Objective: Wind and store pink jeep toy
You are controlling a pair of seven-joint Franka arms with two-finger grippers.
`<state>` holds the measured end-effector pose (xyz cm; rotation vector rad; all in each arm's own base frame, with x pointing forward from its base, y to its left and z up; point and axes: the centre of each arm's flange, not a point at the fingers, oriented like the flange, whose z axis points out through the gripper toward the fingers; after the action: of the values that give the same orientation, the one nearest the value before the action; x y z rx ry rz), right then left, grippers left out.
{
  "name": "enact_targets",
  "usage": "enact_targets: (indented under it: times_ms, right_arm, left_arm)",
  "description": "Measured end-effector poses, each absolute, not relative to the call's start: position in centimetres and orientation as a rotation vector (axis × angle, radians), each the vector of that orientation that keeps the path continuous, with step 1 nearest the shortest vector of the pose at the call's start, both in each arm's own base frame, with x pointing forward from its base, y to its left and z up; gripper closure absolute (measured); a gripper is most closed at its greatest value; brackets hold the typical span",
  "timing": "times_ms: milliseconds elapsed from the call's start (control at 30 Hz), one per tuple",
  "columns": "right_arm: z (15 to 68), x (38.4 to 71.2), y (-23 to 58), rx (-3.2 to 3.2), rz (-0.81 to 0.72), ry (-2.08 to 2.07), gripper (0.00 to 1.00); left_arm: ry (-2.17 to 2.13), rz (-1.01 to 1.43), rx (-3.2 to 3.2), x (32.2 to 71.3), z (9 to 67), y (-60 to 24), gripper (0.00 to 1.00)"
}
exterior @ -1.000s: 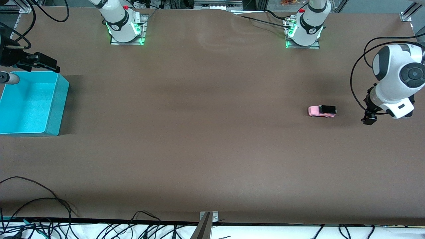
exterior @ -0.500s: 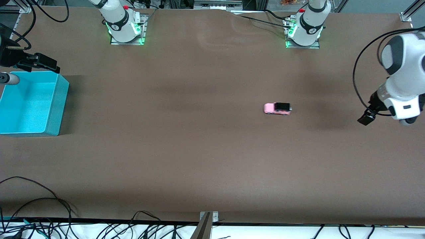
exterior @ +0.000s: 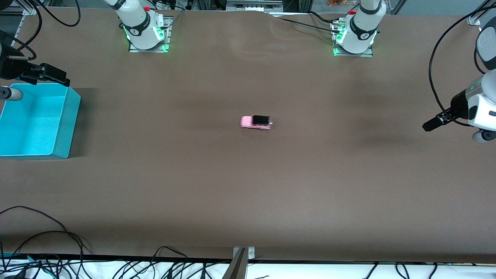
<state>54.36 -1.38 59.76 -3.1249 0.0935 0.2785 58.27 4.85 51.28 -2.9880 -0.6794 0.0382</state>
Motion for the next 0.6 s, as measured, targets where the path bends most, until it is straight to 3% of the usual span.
enact_targets:
  times_ms: [600]
  right_arm:
    - [59.7,54.0,-0.7,-3.123,0.317,0.098,0.0]
  left_arm:
    - [-0.106,0.012,-3.156,58.8,53.8,1.1,0.0]
